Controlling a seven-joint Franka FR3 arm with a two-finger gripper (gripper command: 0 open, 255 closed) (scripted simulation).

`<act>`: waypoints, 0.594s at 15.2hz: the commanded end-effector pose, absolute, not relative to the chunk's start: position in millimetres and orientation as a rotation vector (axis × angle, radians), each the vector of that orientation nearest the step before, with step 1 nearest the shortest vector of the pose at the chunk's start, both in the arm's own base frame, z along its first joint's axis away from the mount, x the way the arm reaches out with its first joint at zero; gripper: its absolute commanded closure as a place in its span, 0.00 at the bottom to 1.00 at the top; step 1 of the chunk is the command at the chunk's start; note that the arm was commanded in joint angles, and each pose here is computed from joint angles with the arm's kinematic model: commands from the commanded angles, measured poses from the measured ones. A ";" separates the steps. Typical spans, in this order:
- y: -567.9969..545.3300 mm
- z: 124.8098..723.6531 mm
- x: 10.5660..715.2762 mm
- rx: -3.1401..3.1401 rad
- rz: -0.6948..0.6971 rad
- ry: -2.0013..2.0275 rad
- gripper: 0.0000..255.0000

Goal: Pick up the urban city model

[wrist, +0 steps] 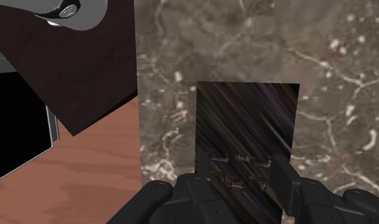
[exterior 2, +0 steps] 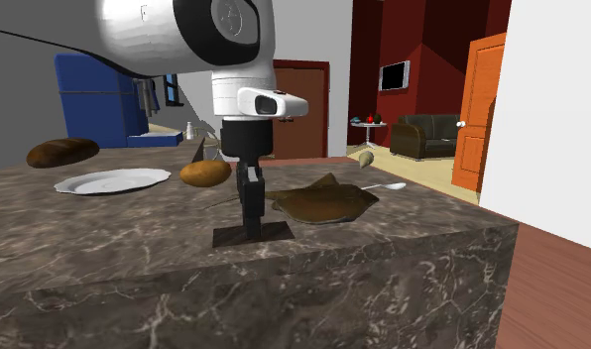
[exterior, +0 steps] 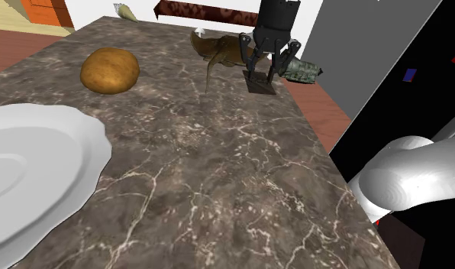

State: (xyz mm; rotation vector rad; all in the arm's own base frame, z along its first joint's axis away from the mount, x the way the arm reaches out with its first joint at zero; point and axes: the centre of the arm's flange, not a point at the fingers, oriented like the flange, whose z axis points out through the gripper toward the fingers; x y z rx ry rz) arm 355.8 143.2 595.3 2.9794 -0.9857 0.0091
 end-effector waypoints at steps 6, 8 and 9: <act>143.3 594.6 355.9 2.979 0.009 -0.986 1.00; 143.3 605.1 355.9 2.979 0.009 -0.986 1.00; 143.3 610.4 355.9 2.979 0.009 -0.986 1.00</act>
